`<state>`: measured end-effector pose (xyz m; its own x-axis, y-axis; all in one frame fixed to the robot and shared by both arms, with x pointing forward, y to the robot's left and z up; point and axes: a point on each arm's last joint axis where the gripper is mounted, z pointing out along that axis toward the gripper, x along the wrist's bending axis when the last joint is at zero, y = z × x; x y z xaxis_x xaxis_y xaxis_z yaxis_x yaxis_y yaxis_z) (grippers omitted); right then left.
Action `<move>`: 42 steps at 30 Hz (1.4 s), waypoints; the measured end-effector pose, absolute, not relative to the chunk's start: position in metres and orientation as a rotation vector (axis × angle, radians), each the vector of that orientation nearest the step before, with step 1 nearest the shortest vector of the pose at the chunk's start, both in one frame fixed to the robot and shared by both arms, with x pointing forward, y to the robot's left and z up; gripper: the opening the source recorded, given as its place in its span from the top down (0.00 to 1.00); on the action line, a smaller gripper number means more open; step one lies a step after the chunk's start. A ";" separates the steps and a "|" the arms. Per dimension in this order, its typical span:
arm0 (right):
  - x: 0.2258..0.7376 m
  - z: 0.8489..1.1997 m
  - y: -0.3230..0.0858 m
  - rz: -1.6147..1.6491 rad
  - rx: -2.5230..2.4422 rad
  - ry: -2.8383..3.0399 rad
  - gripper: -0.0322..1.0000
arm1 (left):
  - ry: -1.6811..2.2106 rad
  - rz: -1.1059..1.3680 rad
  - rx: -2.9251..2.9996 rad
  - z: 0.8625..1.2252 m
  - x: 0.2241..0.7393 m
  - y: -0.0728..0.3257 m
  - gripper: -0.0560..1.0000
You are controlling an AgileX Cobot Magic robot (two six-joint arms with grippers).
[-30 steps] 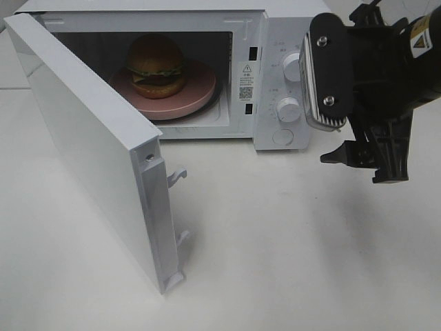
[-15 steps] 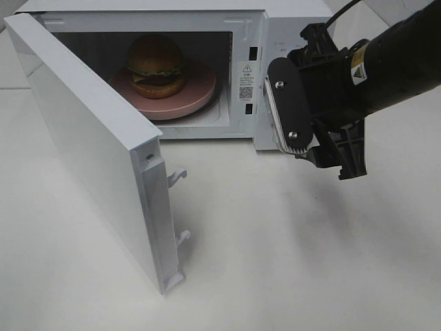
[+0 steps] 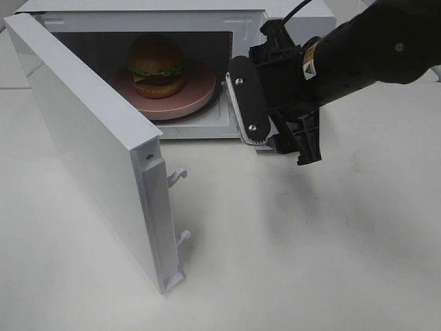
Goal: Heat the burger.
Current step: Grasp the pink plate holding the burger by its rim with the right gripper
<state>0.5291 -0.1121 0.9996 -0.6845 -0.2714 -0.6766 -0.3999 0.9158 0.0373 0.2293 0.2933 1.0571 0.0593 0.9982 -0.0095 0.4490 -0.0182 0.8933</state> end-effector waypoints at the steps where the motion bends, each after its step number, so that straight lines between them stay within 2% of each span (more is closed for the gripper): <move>1: 0.530 0.998 -0.109 0.244 -0.488 2.355 0.17 | 1.492 0.910 1.574 1.057 0.229 0.293 0.02; 24: 0.576 0.976 -0.071 0.313 -0.483 2.293 0.20 | 1.492 0.910 1.574 1.057 0.229 0.293 0.02; 42: 0.621 0.944 -0.042 0.351 -0.320 2.353 0.20 | 1.492 0.910 1.574 1.057 0.229 0.293 0.02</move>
<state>0.6208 -0.0419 0.9439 -0.7070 -0.1285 -0.6954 -0.3259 0.9319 0.1591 0.2293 0.2933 1.0571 0.0593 0.9982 -0.0095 0.4490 -0.0182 0.8933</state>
